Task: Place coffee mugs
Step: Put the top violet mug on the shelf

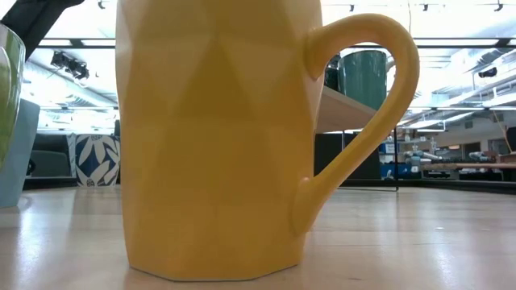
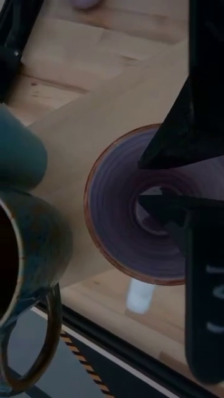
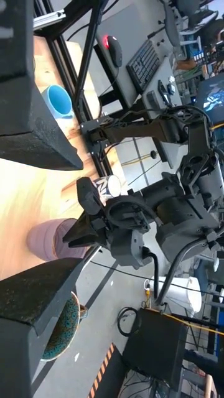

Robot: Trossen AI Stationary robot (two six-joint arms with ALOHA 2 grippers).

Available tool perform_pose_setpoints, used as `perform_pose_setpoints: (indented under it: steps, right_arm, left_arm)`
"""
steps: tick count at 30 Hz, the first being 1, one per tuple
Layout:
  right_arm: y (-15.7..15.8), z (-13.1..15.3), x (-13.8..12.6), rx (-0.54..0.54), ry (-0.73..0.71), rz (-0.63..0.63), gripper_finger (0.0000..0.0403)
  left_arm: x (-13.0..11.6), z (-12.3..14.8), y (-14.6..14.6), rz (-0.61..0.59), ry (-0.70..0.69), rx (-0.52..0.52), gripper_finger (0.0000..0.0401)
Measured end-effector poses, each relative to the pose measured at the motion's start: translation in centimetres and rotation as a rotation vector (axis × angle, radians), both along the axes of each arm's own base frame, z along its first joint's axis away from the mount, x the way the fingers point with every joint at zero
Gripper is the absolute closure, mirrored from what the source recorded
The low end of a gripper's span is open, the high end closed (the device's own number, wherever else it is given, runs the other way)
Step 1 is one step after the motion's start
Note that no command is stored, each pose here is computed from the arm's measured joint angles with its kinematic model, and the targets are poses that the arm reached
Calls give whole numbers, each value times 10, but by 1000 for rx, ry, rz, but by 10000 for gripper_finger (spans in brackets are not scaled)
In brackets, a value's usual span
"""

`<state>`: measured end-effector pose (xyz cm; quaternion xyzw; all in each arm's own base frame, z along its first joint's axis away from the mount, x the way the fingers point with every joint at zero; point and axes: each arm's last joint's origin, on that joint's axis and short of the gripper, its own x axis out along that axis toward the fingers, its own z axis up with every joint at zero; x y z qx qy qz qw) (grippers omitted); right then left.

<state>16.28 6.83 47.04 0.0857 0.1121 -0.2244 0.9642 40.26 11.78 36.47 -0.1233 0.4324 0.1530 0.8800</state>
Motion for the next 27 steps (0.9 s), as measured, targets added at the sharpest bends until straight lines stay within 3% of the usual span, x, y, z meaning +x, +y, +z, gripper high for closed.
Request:
perform_pose_setpoints:
  steps: [20, 27]
  right_arm:
    - [2, 2, 3, 11, -26, 2, 156]
    - [6, -1, 10, 1, -9, 2, 156]
  left_arm:
    - [18, -29, 2, -6, 71, 2, 328]
    - [24, -32, 1, 13, 44, -4, 307]
